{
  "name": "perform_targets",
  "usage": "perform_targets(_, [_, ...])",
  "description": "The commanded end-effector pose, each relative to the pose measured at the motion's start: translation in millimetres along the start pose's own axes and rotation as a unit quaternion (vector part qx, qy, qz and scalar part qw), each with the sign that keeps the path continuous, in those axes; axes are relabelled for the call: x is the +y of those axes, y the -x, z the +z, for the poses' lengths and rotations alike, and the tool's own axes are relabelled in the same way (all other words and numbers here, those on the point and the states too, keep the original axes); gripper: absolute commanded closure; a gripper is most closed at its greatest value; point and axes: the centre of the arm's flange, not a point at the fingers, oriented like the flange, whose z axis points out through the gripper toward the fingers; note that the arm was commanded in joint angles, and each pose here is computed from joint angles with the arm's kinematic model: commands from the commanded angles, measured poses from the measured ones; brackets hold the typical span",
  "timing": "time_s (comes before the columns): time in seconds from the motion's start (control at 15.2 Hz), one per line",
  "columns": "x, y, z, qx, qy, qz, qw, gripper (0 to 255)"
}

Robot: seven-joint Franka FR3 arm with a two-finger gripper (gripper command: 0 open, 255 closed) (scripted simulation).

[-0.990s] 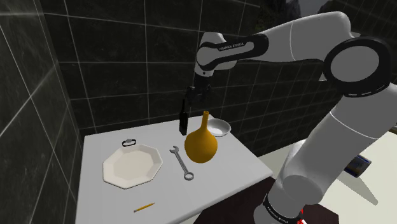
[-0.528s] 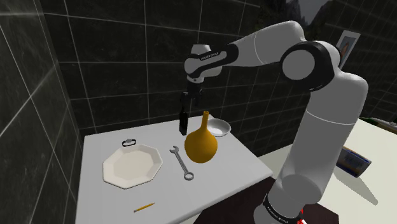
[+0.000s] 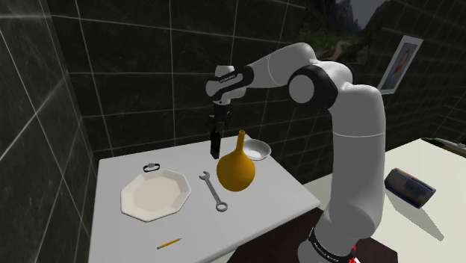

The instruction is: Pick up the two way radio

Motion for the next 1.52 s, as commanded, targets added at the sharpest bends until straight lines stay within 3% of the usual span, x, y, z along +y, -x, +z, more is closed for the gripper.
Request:
perform_targets(0.0, [2.2, -2.0, 10.9, -0.001, 0.001, 0.000, 1.0000, 0])
perform_targets(0.46, [2.6, -2.0, 40.3, -0.001, 0.001, 0.000, 1.0000, 0])
perform_targets(0.53, [2.2, -1.9, 40.3, -0.001, 0.001, 0.000, 1.0000, 255])
perform_targets(1.12, [2.6, -2.0, 40.4, -0.001, 0.001, 0.000, 1.0000, 255])
perform_targets(1.45, [2.3, -2.0, 14.0, -0.001, 0.001, 0.000, 1.0000, 255])
